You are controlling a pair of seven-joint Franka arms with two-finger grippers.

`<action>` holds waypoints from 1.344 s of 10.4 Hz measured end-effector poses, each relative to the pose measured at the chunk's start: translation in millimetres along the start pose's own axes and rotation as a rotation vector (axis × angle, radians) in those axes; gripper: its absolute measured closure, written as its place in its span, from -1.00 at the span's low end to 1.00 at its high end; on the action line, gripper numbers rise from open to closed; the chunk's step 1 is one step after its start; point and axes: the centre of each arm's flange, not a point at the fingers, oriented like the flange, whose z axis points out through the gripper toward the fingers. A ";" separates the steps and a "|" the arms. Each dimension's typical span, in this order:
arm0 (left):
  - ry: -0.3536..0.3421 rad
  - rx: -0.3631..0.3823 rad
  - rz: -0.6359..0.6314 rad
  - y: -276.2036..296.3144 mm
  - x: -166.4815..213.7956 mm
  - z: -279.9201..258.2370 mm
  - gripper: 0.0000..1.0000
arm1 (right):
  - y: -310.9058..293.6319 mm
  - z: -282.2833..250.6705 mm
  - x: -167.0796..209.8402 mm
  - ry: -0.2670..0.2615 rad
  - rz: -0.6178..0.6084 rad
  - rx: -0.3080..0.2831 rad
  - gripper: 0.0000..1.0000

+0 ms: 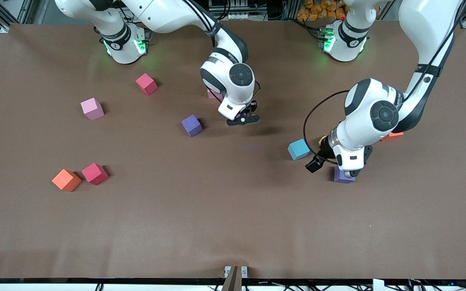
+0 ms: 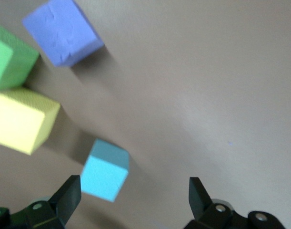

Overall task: Form number 2 with 11 blocks
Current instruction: 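Place the pink cube by the yellow cube while the left gripper grasps cyan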

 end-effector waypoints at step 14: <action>-0.002 0.268 0.282 1.5 -36.7 34.2 -1.00 | -22.8 32.7 -47.7 0.012 0.031 0.013 -0.18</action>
